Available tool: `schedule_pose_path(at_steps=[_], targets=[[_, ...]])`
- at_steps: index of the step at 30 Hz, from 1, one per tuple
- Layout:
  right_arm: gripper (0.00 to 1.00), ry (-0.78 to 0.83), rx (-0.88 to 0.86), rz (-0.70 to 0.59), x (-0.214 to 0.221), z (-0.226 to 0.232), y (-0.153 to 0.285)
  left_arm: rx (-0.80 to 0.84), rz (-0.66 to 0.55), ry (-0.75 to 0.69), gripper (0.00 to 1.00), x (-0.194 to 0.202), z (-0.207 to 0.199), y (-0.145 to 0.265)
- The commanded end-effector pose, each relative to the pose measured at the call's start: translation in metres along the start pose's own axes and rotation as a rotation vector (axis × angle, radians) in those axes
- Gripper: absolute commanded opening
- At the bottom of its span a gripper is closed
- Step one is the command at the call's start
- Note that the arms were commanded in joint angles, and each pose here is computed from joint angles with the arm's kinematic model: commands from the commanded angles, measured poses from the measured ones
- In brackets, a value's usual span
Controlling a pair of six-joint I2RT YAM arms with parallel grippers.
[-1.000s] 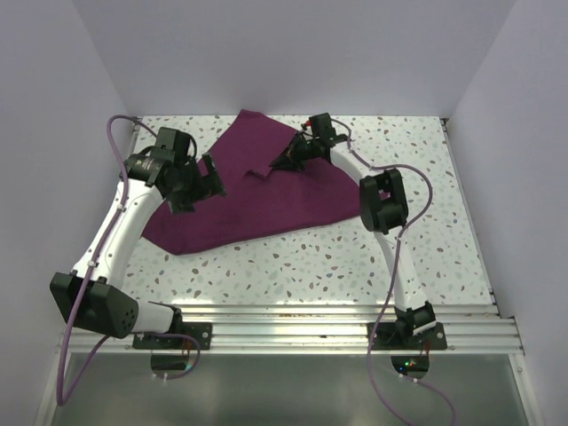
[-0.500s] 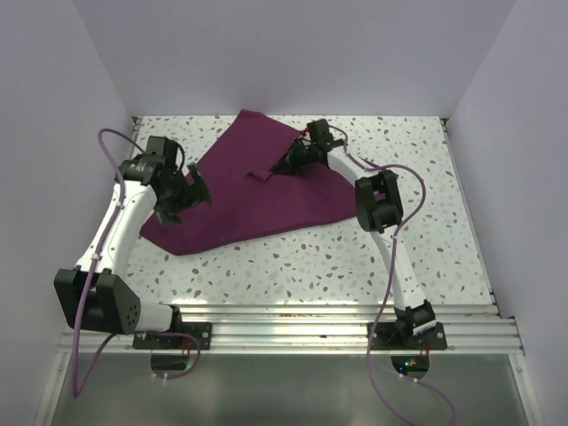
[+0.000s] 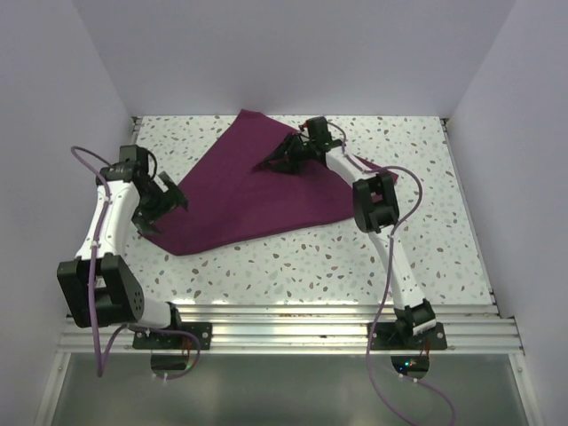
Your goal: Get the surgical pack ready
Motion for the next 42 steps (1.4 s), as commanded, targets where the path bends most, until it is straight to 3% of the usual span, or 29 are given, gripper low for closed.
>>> schedule_pose_path(at_steps=[1,5,8,9,11,14,20,26,30,42], targets=[[0.49,0.132,-0.141,-0.112,-0.033,0.05,0.012,-0.053,-0.016,0.038,1.0,-0.013,0.013,-0.017],[0.53,0.174,-0.204,-0.145,-0.041,0.07,0.015,-0.094,-0.043,0.076,1.0,-0.025,0.024,-0.034],[0.48,0.217,-0.181,-0.111,-0.027,0.077,0.02,-0.121,-0.05,0.124,0.98,-0.037,0.035,-0.043],[0.46,0.28,-0.165,-0.102,-0.022,0.077,0.021,-0.124,-0.058,0.152,0.98,-0.043,0.04,-0.044],[0.3,0.312,-0.126,-0.045,-0.002,0.082,0.021,-0.104,-0.077,0.168,0.95,-0.051,0.041,-0.049],[0.2,0.406,-0.086,0.028,0.029,0.088,0.015,-0.081,-0.087,0.183,0.9,-0.061,0.045,-0.059],[0.18,0.56,-0.016,0.106,0.067,0.089,-0.001,-0.146,-0.084,0.196,0.88,-0.074,0.06,-0.081],[0.1,0.611,0.017,0.075,0.065,0.08,-0.015,-0.16,-0.1,0.204,0.76,-0.088,0.077,-0.091],[0.04,0.644,0.069,0.055,0.06,0.074,-0.019,-0.185,-0.096,0.21,0.76,-0.089,0.083,-0.094],[0.01,0.676,0.192,0.058,0.061,0.039,-0.04,-0.18,-0.082,0.169,0.74,-0.09,0.088,-0.107]])
Point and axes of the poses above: each gripper's point midway between its finger pads, its own y axis back along the fingers, its own z axis along the line the jaws close on, x = y × z, the point moved 6 cm from there along y, back along the fingers, and after that the axes turned 13 degrees about y, right-handed, at the moved point
